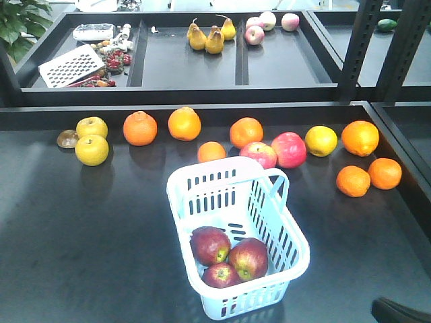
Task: Pick three apples into basket with both arms
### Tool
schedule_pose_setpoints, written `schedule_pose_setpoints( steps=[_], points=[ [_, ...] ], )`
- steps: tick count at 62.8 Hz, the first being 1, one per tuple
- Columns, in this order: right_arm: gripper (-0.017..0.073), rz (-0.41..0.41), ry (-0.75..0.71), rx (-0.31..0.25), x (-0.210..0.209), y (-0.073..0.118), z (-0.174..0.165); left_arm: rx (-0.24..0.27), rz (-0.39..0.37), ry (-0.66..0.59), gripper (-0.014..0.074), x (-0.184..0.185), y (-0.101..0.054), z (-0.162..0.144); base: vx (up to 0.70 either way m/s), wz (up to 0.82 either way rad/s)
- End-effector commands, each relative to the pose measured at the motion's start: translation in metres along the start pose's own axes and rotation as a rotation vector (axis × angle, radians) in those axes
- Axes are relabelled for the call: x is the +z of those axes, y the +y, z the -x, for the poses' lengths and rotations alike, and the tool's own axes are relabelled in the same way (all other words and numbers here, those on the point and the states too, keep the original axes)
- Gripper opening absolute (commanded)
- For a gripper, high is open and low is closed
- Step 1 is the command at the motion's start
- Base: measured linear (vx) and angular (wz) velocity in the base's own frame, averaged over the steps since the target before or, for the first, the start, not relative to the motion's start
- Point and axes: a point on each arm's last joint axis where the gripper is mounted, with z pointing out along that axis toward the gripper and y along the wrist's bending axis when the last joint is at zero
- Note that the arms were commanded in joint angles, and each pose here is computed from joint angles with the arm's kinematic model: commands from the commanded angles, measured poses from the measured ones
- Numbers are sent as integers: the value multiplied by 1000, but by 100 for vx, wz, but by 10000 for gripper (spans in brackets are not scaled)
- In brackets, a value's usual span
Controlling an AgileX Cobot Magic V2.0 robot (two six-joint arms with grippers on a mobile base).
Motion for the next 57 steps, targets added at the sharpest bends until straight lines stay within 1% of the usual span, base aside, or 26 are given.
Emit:
schedule_pose_setpoints(
  steps=[1,4,6,12,18,23,26,32,57],
  points=[
    [-4,-51,-144,94,-3,-6,2,-15,-14,-94,-6,-1,-1,7,0,0],
    [-4,-90,-170,126,-5,-10,-4,-15,-14,-94,-6,-1,-1,7,0,0],
    [-4,-114,-185,128,-7,-12,-4,-15,-14,-94,-6,-1,-1,7,0,0],
    [-4,-194,-267,100,-16,-16,-2,-15,-14,-94,-6,-1,-1,7,0,0],
    [-4,-274,-370,60,-25,-20,1,-15,-14,-94,-6,-1,-1,7,0,0],
    [-4,-325,-454,55,-33,-21,3,-15,-14,-94,-6,-1,-1,7,0,0],
    [-4,-345,-458,55,-33,-22,3,-15,-13,-93,-6,-1,-1,7,0,0],
    [-4,-361,-460,52,-33,-23,3,-15,-13,-93,-6,-1,-1,7,0,0],
    [-4,-357,-523,32,-36,-22,9,-15,-13,-93,-6,-1,-1,7,0,0]
  ],
)
